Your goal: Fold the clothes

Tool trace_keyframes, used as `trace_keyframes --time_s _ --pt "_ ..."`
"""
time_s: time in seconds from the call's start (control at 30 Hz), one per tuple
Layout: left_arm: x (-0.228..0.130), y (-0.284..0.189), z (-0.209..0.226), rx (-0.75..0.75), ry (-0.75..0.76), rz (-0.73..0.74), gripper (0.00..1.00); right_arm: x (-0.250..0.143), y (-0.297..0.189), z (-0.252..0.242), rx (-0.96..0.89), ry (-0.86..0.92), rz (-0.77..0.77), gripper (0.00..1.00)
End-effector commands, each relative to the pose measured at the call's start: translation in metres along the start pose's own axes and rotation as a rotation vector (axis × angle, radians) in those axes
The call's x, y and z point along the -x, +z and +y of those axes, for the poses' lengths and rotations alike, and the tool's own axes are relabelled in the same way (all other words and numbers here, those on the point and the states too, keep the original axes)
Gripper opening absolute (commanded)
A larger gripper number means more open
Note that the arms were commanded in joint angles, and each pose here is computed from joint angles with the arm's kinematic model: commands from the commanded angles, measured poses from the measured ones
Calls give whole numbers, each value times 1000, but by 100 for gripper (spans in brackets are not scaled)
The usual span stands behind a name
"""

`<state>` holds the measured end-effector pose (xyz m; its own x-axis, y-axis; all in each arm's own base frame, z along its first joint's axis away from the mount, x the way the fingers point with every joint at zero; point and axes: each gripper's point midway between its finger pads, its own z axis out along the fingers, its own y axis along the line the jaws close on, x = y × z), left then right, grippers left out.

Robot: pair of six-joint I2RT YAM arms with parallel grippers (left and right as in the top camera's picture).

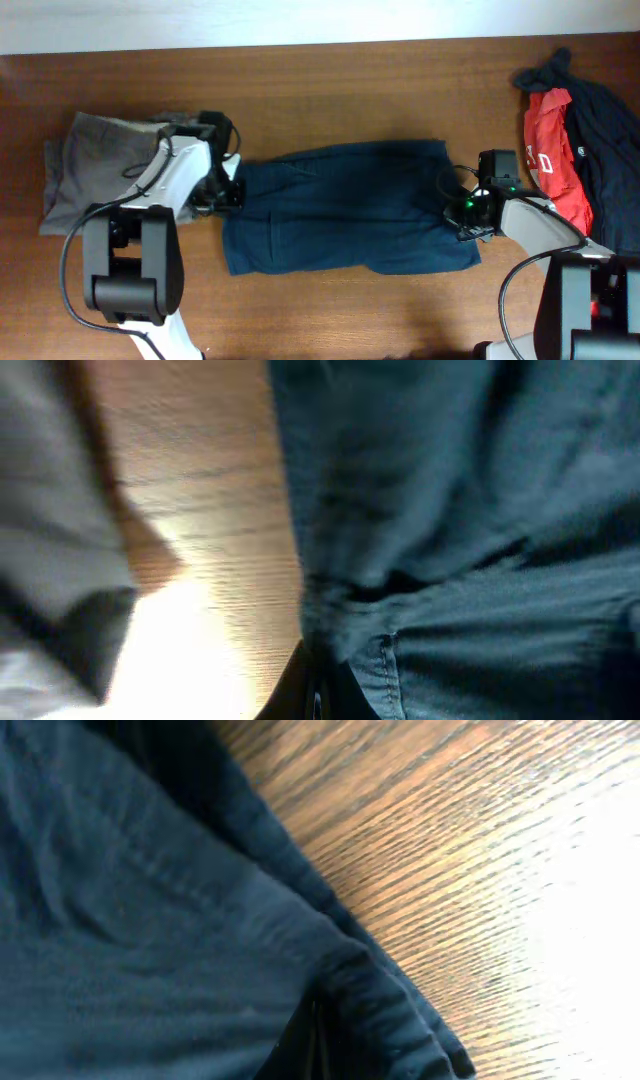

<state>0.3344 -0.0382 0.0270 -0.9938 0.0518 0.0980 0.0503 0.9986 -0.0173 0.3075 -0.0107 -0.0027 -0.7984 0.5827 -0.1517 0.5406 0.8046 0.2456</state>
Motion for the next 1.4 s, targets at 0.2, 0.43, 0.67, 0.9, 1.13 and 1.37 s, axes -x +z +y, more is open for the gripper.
trace_keyframes --time_s 0.2,0.43,0.67,0.9,1.13,1.37 --pt "19 -34 21 19 -60 -47 7 -12 3 -32 -110 -60 62 4" --pt "19 -79 20 19 -57 -47 14 13 -50 16 68 -187 -6 15" --pt "29 -108 -37 -275 87 -119 15 22 -110 88 415 -399 -99 9" --pt "-8 -82 -109 -408 424 -29 16 2 -78 100 418 -561 -13 5" --pt "-60 -16 -148 -393 552 110 16 -31 -24 115 485 -728 140 4" --pt "-89 15 -146 -384 556 187 15 -39 10 118 524 -760 186 4"
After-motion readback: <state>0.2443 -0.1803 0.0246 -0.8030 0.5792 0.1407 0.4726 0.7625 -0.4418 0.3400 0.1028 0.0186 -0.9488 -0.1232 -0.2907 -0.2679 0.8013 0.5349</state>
